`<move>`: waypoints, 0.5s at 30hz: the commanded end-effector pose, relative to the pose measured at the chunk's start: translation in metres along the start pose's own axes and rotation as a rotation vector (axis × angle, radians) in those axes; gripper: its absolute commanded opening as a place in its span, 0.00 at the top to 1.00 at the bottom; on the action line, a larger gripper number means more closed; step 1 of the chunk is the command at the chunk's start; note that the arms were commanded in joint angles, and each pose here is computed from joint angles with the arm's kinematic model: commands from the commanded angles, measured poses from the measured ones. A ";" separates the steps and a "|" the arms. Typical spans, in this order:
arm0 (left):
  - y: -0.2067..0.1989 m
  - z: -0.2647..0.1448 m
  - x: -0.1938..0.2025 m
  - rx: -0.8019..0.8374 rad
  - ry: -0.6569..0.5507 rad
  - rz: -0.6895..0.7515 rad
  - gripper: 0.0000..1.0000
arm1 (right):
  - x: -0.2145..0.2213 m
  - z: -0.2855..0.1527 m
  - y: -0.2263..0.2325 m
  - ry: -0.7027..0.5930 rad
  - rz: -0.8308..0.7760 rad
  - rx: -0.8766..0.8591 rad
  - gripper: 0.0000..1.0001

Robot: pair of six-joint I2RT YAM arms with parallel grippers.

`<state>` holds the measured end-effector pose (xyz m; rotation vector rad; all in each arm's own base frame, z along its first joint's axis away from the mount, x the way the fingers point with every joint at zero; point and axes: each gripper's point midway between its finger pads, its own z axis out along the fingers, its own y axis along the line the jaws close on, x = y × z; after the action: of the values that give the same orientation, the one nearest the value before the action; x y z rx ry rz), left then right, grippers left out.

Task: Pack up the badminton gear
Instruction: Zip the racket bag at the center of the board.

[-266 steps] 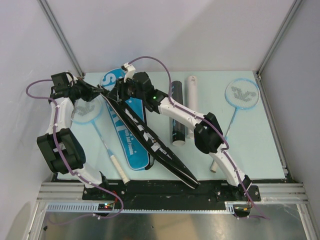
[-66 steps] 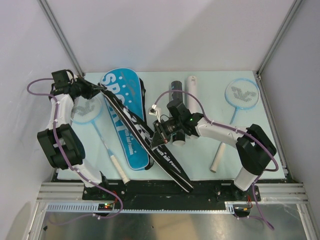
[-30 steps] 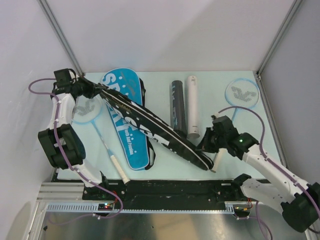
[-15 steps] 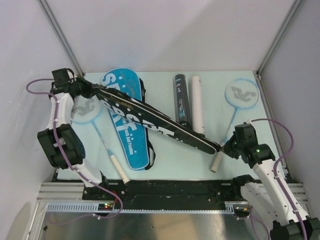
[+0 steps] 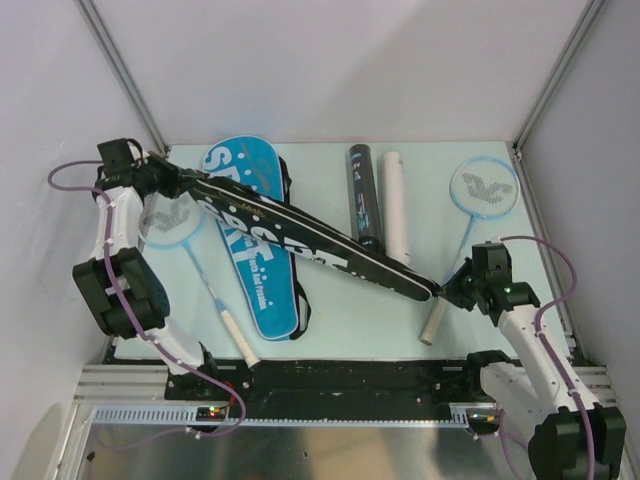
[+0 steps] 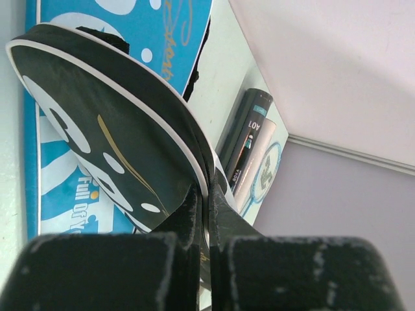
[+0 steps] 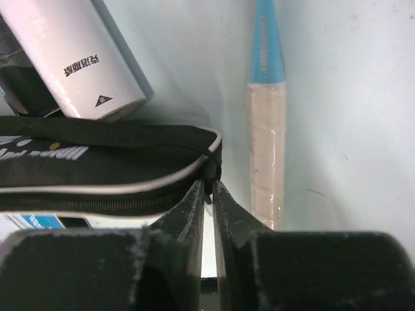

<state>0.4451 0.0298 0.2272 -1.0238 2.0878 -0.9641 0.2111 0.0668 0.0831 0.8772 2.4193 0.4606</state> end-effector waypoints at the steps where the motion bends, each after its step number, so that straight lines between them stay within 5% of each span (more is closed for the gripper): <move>1: 0.014 -0.003 -0.027 -0.029 -0.091 0.024 1.00 | -0.015 -0.013 0.014 -0.040 -0.101 -0.042 0.76; 8: 0.008 -0.010 -0.019 -0.003 -0.073 0.028 1.00 | -0.056 -0.072 0.095 -0.251 -0.429 -0.228 0.42; 15: 0.015 -0.011 -0.008 -0.002 -0.046 0.025 1.00 | -0.007 -0.089 0.208 -0.306 -0.914 -0.604 0.24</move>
<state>0.4445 0.0431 0.2242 -1.0330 2.0552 -0.9579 0.2549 0.1470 0.2271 -0.0251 2.1178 0.5421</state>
